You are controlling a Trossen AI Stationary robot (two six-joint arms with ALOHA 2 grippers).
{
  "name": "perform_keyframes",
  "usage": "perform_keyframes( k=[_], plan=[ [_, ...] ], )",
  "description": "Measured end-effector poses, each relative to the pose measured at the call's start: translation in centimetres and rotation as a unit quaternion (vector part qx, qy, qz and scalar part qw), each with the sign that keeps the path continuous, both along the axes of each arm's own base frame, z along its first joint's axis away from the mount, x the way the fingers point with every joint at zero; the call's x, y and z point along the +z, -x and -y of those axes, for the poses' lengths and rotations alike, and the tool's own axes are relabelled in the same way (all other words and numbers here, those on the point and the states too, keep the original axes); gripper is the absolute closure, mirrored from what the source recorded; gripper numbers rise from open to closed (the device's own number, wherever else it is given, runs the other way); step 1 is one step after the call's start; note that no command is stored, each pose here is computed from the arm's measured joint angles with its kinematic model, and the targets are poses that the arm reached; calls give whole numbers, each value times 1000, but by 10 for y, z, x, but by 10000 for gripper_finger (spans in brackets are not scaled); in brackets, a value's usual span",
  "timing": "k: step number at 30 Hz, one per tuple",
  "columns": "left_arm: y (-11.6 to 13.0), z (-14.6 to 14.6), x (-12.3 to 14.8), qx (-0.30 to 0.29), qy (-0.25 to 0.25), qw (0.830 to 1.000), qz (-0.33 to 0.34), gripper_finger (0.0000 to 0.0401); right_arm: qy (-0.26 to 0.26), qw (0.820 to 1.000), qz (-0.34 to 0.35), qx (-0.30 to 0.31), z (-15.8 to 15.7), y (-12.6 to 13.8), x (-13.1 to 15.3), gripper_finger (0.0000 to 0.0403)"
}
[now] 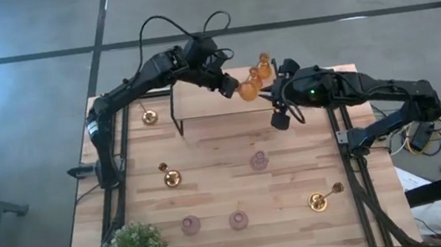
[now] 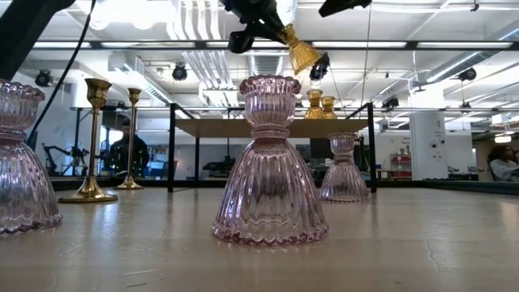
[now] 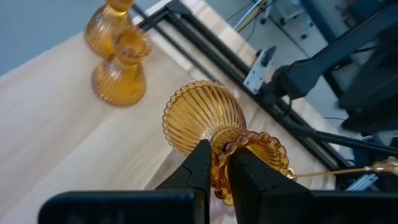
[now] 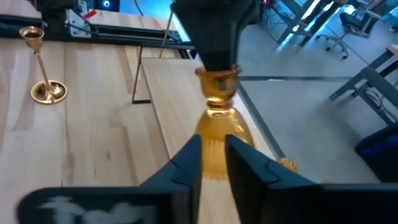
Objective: Pick & Place candle stick holders
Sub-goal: Align the yellow glass candle holder with the other yellow glass candle holder on the shelf
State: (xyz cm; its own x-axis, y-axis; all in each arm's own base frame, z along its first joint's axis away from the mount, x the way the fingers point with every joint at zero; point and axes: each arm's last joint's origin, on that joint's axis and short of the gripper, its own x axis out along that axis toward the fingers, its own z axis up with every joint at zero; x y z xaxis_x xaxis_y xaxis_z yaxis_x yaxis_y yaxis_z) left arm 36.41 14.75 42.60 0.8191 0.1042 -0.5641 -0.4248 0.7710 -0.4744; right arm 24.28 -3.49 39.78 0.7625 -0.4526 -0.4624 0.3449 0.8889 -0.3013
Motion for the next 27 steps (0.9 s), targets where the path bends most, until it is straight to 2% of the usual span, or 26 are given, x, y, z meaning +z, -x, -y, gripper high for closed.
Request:
perform_keyframes(
  k=[6, 13, 21, 27],
  plan=[
    [-3, 0, 4, -10, 2, 1000, 29, 367, 15, 1000, -3, 1, 2, -17, -5, 256],
    [-3, 0, 4, -13, 6, 999, 30, 367, 29, 999, 13, -21, 4, -25, -2, 202],
    [-4, 1, 6, -14, 7, 999, 38, 367, 43, 998, -10, -35, 8, -43, -16, 172],
    [-5, 2, 6, -19, 9, 999, 43, 367, 71, 994, -34, -78, 13, -52, -25, 180]
  ],
)
